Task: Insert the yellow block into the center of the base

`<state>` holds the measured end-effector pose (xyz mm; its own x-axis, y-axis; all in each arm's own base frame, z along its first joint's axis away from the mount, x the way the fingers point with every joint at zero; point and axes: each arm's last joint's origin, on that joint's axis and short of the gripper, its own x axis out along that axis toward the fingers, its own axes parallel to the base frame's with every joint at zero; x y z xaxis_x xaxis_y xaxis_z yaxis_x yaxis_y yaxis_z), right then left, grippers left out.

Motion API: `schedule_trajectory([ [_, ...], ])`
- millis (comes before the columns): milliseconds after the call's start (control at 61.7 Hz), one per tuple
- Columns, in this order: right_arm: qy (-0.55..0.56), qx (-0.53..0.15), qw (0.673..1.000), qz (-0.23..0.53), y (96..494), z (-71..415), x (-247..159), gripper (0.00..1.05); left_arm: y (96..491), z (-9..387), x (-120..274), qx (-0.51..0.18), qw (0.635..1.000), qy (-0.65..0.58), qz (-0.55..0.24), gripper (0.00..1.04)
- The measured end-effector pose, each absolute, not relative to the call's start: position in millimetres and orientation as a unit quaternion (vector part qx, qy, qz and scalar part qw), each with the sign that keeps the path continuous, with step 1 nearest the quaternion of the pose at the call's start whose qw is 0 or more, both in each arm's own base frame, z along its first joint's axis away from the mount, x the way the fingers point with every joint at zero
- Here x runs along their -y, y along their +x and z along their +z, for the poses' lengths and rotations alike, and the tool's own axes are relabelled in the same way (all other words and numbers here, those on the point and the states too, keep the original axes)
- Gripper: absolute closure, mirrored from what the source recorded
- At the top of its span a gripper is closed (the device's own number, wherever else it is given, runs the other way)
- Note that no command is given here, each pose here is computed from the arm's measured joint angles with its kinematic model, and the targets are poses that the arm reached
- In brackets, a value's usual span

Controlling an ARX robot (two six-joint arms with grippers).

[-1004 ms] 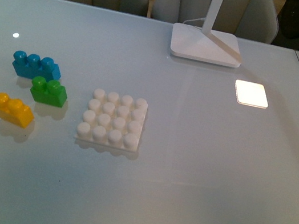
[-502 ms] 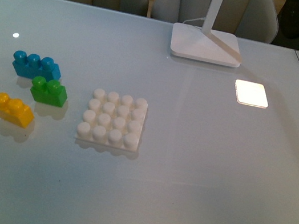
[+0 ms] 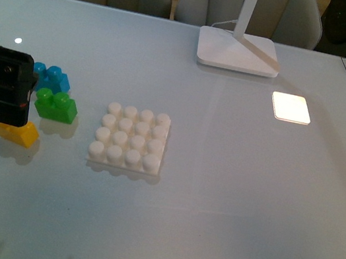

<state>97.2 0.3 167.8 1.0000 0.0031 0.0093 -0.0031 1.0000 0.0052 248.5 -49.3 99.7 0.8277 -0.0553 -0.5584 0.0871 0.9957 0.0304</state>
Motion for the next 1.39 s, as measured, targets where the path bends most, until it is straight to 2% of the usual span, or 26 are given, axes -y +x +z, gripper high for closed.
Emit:
schedule_trajectory([
  [324,0.003,0.005,1.0,0.001,97,168,0,0.09,269,52,45,-0.319,0.94,0.074,-0.091,0.07],
  [486,0.003,0.005,1.0,0.001,97,168,0,0.09,279,37,34,-0.33,0.935,0.098,-0.086,0.07],
  [1393,0.003,0.005,1.0,0.002,97,168,0,0.09,308,-2,-1,-0.384,0.916,0.088,-0.068,0.07],
])
